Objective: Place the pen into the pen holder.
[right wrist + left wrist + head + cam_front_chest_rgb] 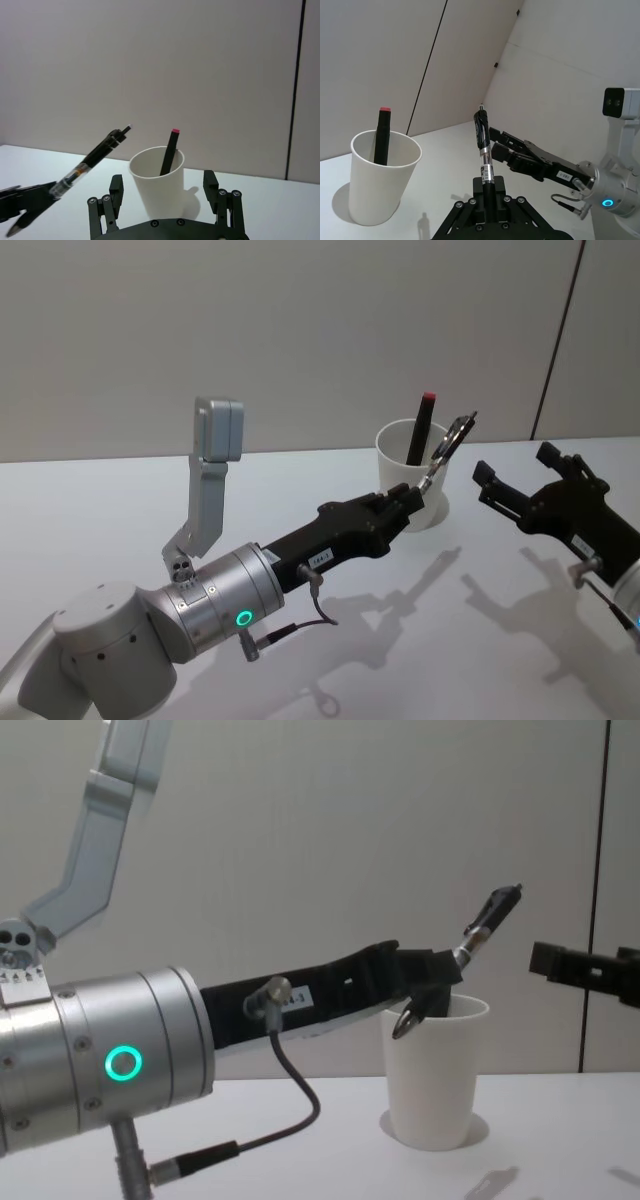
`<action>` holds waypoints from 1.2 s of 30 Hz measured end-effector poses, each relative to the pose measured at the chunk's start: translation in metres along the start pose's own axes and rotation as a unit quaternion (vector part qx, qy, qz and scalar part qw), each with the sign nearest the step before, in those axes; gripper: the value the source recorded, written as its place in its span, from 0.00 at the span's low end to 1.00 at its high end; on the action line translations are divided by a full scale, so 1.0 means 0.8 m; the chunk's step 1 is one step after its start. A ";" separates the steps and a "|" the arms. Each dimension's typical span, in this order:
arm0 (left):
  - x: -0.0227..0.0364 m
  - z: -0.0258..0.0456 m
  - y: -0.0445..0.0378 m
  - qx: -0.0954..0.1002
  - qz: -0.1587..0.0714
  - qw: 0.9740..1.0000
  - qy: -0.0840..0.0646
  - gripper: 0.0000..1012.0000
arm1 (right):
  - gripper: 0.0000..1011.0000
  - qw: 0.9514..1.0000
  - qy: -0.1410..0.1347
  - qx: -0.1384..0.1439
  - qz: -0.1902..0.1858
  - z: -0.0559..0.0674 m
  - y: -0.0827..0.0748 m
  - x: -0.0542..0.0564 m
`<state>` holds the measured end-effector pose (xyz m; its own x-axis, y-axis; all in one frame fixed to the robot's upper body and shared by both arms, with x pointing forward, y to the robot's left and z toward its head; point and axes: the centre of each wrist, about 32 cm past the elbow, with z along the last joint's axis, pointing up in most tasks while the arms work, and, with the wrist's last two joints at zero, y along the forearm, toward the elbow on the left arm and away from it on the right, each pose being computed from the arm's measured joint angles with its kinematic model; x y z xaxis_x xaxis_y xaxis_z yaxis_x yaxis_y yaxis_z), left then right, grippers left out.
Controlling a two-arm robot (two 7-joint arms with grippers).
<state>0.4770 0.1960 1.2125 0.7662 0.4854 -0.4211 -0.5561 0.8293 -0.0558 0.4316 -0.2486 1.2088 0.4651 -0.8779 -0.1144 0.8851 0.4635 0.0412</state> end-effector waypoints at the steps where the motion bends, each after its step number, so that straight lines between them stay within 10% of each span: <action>1: 0.0000 0.0000 0.000 0.000 0.000 1.000 0.000 0.12 | 0.99 1.000 0.011 -0.003 0.006 0.003 -0.002 0.000; 21: 0.0003 -0.0005 0.000 0.000 -0.001 1.000 0.001 0.12 | 0.99 0.981 0.173 -0.057 0.059 0.033 -0.045 0.011; 36: 0.0003 -0.0005 0.000 0.000 0.000 1.000 0.001 0.12 | 0.99 0.968 0.235 -0.053 0.073 0.032 -0.037 -0.003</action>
<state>0.4772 0.1958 1.2121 0.7663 0.4844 -0.4221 -0.5553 0.8298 -0.0556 0.4045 -0.2635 1.2336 0.5042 -0.6621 -0.5544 0.7923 0.6101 -0.0080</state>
